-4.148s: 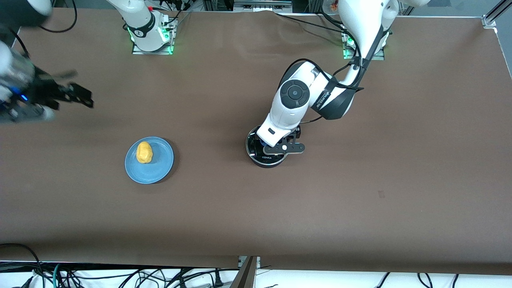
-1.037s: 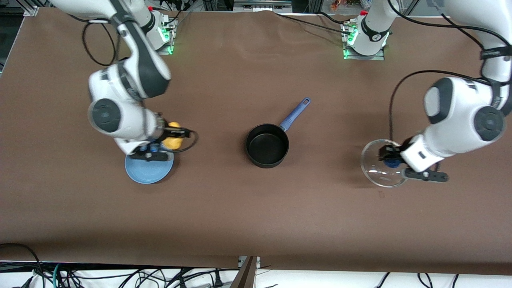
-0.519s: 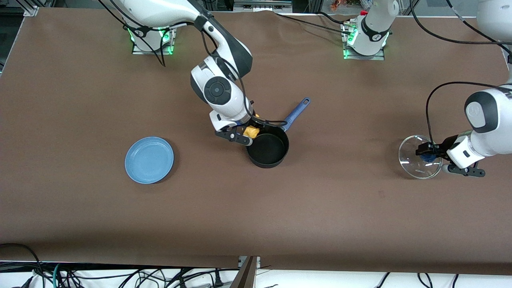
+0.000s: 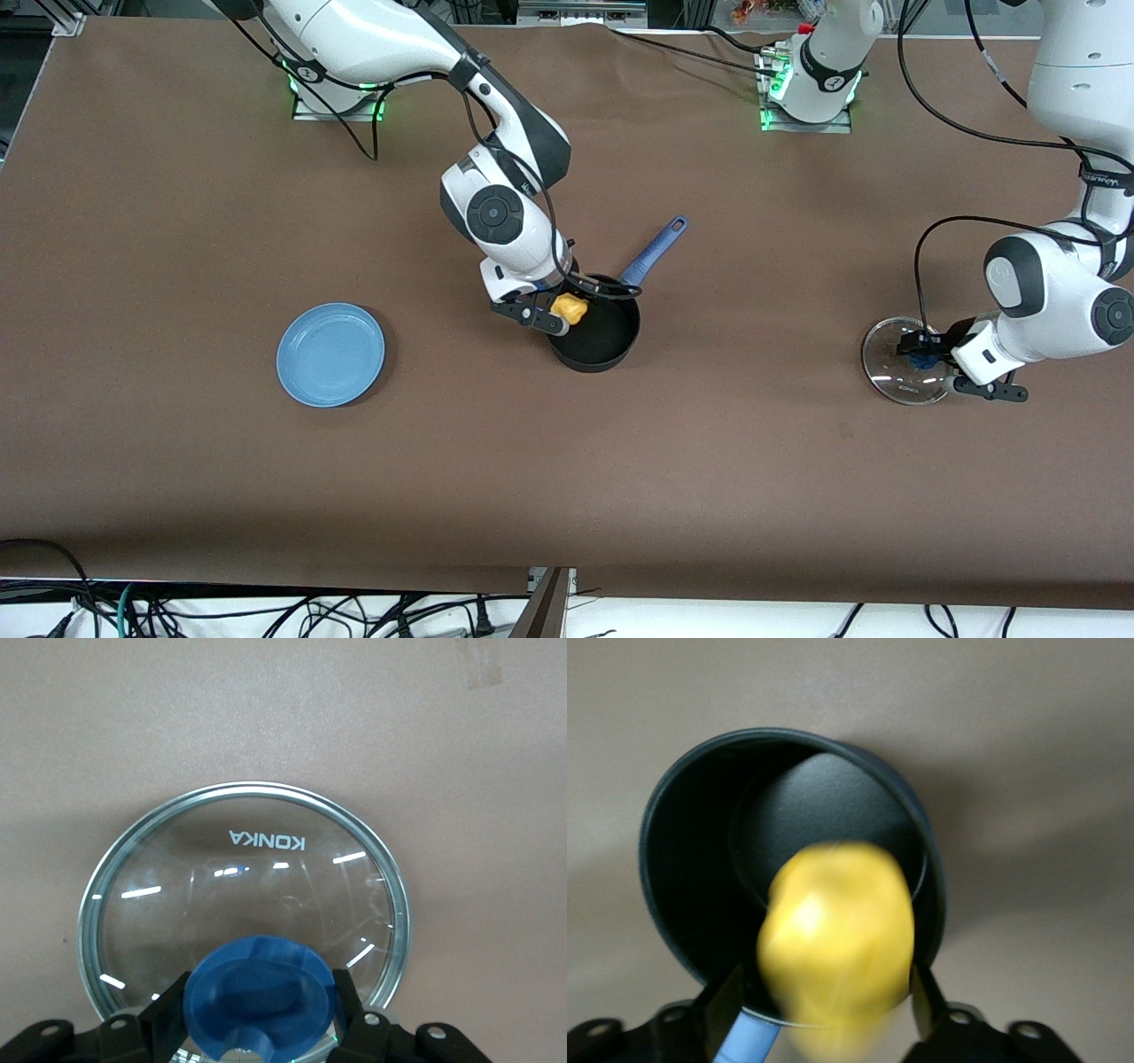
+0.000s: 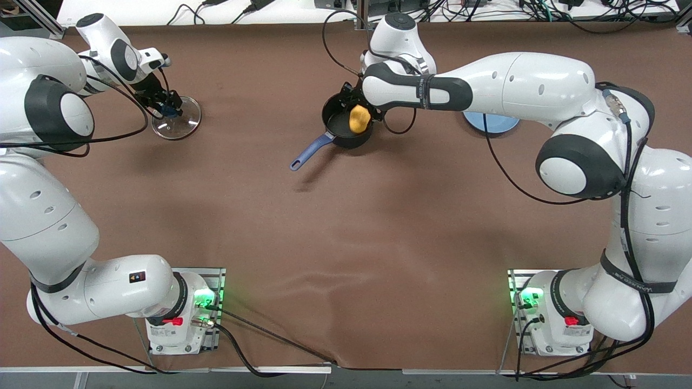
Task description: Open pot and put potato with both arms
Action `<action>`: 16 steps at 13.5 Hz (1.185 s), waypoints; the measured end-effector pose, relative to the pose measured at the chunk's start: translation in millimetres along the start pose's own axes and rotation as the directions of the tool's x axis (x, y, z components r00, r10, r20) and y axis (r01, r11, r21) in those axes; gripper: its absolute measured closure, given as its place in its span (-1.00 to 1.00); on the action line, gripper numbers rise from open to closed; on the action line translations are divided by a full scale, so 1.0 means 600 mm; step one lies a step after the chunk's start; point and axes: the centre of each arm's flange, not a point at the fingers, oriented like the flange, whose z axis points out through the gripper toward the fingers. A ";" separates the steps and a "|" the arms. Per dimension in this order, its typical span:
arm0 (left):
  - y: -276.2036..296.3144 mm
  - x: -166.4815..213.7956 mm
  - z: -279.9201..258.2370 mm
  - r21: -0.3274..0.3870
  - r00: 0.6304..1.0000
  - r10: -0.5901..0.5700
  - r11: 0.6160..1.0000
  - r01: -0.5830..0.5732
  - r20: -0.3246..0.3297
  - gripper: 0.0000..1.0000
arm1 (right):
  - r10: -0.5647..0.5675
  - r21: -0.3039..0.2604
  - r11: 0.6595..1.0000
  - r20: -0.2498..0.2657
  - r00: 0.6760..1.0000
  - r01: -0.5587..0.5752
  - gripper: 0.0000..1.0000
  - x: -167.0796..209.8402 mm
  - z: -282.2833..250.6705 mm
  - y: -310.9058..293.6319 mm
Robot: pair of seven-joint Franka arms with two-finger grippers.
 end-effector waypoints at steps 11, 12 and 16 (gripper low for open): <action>0.118 -0.039 -0.380 0.044 1.000 -0.003 0.999 0.002 0.013 -1.00 | -0.128 -0.122 0.986 -0.081 0.988 0.118 -1.00 0.229 -0.339 0.156; 0.145 -0.048 -0.426 0.049 1.000 -0.007 0.999 0.006 0.018 -1.00 | -0.149 -0.137 0.981 -0.064 0.987 0.139 -1.00 0.251 -0.380 0.194; 0.201 -0.093 -0.554 0.087 0.999 0.006 0.996 -0.009 0.036 -1.00 | -0.262 -0.181 0.950 -0.010 0.965 0.256 -1.00 0.270 -0.535 0.338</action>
